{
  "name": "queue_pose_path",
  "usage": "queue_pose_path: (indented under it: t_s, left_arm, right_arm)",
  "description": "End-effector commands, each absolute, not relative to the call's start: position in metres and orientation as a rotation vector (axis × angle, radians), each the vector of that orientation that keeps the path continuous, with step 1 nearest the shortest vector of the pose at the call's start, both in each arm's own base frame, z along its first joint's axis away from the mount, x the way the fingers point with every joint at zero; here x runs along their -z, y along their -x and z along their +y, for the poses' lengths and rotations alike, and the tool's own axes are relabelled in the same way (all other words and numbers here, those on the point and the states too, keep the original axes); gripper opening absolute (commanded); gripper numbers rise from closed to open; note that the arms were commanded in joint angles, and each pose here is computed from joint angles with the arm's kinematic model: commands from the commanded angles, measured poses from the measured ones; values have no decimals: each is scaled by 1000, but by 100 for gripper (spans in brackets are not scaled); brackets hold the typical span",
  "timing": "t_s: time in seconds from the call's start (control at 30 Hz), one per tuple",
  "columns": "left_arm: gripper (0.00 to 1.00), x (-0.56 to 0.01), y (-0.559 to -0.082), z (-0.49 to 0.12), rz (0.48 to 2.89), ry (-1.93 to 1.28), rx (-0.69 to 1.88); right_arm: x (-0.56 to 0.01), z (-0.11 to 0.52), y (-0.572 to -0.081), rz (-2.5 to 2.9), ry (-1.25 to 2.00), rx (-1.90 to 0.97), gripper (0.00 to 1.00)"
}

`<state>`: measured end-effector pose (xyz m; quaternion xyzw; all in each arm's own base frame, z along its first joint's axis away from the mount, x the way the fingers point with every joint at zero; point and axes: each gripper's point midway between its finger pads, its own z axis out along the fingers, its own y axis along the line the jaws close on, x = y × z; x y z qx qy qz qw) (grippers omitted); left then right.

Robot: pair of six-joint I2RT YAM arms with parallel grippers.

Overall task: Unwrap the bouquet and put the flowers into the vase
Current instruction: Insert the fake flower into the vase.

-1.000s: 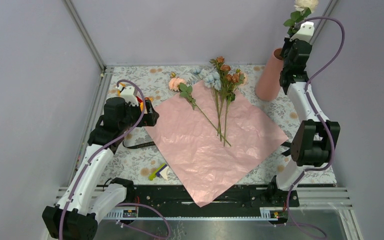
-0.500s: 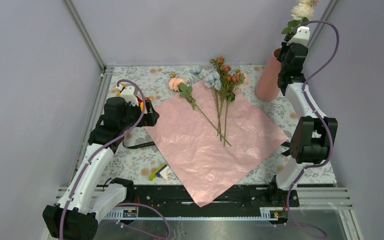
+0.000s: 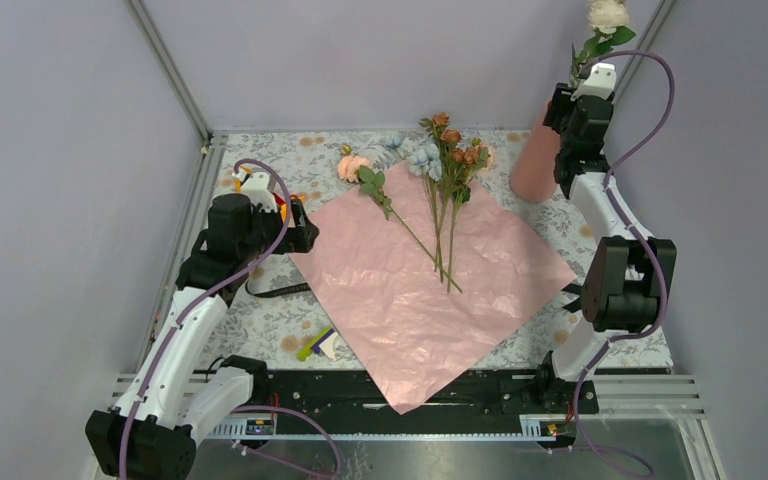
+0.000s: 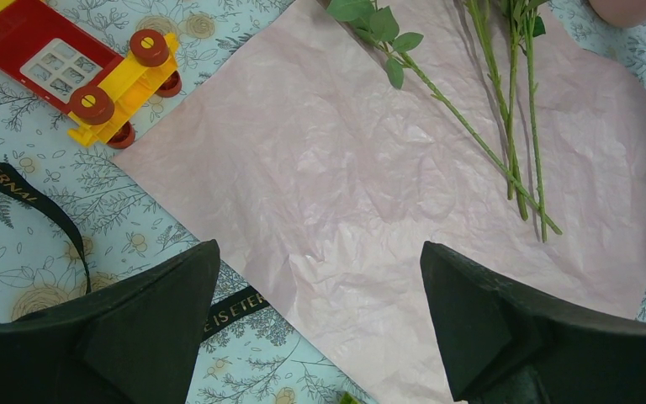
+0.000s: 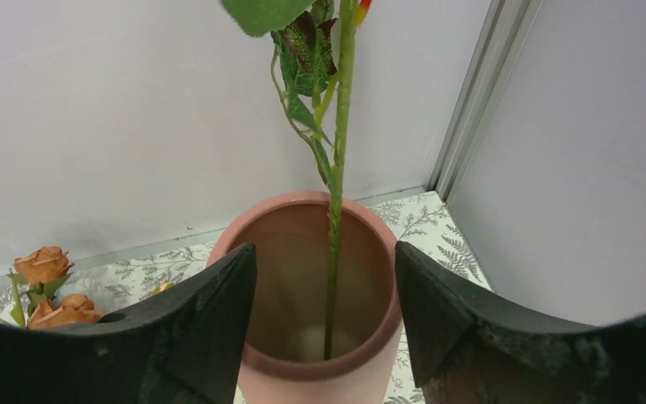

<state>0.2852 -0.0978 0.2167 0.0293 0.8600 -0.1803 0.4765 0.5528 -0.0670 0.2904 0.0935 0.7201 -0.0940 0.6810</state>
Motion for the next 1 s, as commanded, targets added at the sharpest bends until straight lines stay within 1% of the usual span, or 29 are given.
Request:
queue_pose_path:
  t_s: [0.0,0.07,0.23,0.4,0.57,0.7,0.8,0.97]
  left_arm:
    - [99,-227,-287,-99,2052,-89,454]
    - [99,-228,-287,-99,2048,-90,455]
    - [99,-230,-286,-100,2038,-91,462]
    - [99,-236,-285,-101,2021,-85,474]
    - [99,-247,-281,-118,2000,-56,615]
    - [98,-249,-281,-129,2000,36,729]
    - [95,-242,-286,-138,2009,131,825]
    - [90,-231,-299,-167,1961,239,967]
  right_arm:
    - [-349,-64,-532,1473,-200,180,73]
    - [-351,-63,-524,1461,-210,170,81]
    - [-355,-71,-505,1450,-259,198,92]
    - [-352,-74,-473,1447,-330,189,98]
    - [-351,-68,-432,1468,-383,131,99]
    - [-348,-53,-396,1528,-423,27,99]
    - [-344,-30,-371,1594,-409,-111,98]
    - [-306,21,-335,1763,-383,-410,93]
